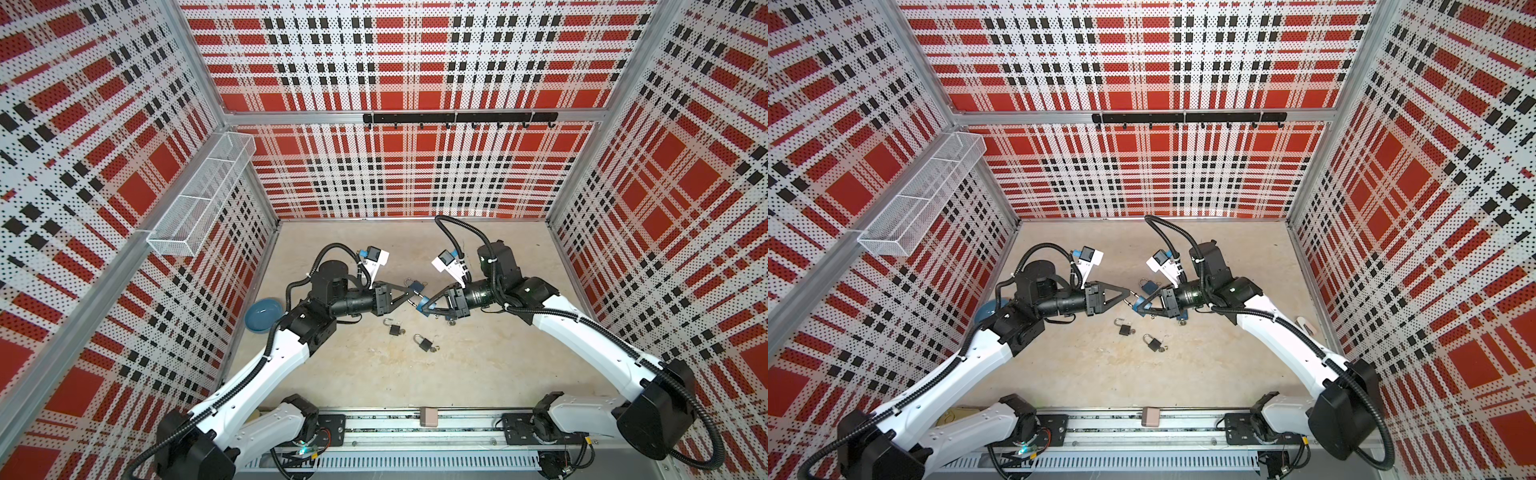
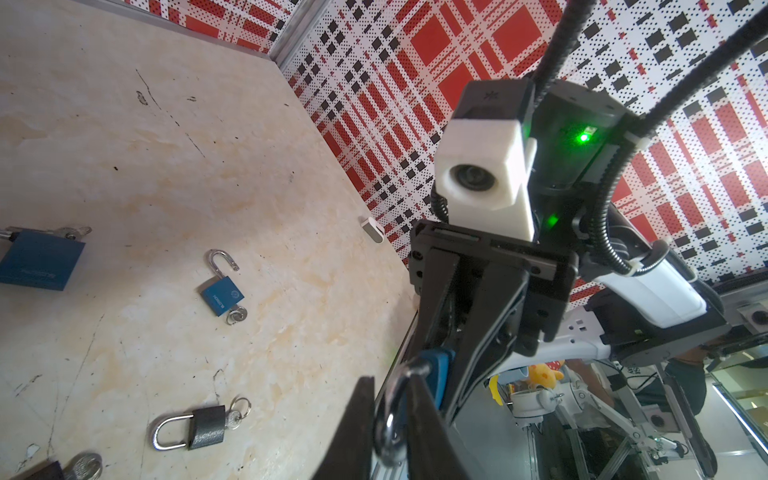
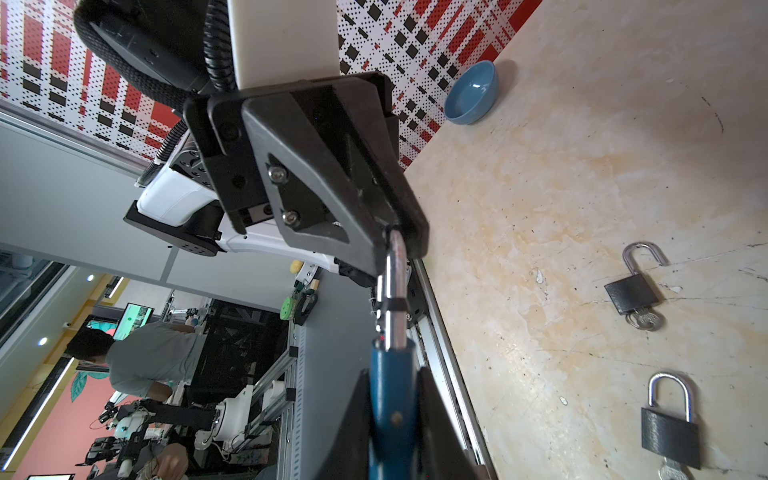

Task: Lock with the key

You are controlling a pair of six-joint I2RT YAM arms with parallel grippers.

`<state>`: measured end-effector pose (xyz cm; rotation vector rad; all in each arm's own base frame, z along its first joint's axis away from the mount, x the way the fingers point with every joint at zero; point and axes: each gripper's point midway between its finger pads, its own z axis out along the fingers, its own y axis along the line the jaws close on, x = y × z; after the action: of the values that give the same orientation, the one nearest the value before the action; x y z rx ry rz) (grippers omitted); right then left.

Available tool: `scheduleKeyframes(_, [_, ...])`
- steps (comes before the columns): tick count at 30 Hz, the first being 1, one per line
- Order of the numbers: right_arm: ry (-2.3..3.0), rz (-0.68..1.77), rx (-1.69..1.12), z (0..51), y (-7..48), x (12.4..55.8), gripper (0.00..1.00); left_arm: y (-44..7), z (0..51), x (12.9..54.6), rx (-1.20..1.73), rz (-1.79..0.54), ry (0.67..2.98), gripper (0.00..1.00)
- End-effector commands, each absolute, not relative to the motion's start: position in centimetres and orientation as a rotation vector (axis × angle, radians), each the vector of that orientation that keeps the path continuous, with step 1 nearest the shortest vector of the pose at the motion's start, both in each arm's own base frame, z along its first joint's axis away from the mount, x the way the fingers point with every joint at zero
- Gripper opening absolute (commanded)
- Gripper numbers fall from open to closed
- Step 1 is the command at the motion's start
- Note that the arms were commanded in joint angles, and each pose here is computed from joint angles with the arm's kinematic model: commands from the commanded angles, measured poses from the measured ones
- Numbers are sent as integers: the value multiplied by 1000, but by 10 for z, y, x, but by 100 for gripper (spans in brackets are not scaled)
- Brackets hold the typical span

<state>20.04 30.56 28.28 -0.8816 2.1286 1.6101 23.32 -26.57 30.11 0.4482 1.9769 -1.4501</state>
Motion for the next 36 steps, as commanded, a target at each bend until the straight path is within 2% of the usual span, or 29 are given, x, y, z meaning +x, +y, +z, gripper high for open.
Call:
scheduleKeyframes(1, [2023, 1623, -929, 301, 310, 204, 0, -267, 306, 229, 468, -1466, 1949, 16])
scheduleKeyframes(9, [1998, 1679, -922, 306, 312, 202, 0, -267, 295, 232, 459, -1453, 1974, 0])
scheduleKeyframes(36, [1898, 1781, -966, 331, 314, 183, 0, -257, 267, 251, 394, -1345, 2026, 0])
